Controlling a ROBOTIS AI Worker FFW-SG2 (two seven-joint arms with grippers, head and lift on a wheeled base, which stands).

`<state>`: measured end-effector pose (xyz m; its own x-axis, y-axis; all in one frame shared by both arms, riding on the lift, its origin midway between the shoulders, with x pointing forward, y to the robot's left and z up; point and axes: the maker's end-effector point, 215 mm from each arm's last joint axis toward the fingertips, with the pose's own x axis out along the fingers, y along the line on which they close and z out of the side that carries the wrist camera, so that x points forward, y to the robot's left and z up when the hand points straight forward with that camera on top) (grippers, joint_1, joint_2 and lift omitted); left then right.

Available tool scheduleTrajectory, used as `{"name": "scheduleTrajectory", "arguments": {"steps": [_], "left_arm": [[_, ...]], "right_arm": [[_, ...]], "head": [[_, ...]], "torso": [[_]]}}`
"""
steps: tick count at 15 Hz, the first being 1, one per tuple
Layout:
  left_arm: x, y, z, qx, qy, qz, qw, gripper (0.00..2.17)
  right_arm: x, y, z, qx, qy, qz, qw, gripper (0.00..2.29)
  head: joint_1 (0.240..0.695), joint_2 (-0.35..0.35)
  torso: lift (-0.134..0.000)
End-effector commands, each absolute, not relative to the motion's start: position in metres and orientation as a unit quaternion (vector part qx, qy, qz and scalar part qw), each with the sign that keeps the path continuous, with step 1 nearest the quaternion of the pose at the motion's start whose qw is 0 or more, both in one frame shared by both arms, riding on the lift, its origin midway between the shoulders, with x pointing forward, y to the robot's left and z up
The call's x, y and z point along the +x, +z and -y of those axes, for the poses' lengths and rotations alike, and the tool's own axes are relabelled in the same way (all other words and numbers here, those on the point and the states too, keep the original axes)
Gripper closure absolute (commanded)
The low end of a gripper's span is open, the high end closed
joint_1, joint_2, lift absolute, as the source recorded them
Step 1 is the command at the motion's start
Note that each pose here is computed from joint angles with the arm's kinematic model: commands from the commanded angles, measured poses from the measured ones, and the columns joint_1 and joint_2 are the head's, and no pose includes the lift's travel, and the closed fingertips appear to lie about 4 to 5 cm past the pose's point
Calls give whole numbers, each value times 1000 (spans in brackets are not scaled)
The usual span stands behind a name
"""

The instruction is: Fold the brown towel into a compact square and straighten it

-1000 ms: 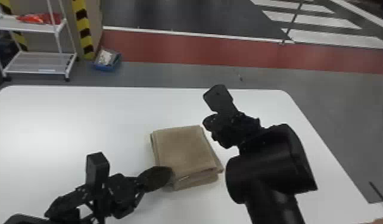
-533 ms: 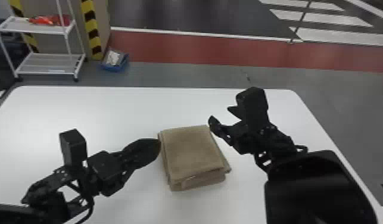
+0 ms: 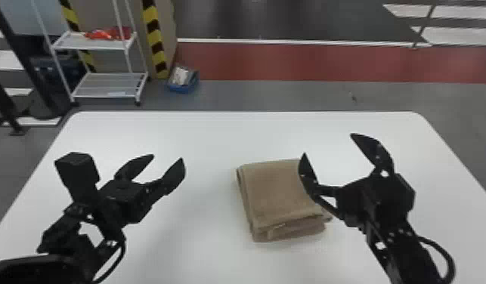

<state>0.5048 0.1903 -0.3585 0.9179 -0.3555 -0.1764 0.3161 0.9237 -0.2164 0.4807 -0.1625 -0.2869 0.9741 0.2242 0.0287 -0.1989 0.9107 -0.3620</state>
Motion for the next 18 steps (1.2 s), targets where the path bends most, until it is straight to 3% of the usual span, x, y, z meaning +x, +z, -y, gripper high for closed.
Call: {"name": "scheduleTrajectory", "arguments": {"steps": [1,6,10,18], "left_arm": [[507,-338,-234,-72,-131,-41,988,19],[505,-354,-293,16,-22,-34,999,16],[487,-362,-305,37,-14,-50,998,16],[478,-364,-307,41,-15,-60,997,16]], "right_arm": [[470,-292,168,-154,102,61,981,63],[470,-324,202,-99,77,9,992,63],[468,-318,217,-54,66,20,996,63],[468,-325,230,-43,54,9,998,70]], "head": [[695,24],[695,97],[695,110],[695,94]], "torso": [[-124],[-124],[-124],[-124]]}}
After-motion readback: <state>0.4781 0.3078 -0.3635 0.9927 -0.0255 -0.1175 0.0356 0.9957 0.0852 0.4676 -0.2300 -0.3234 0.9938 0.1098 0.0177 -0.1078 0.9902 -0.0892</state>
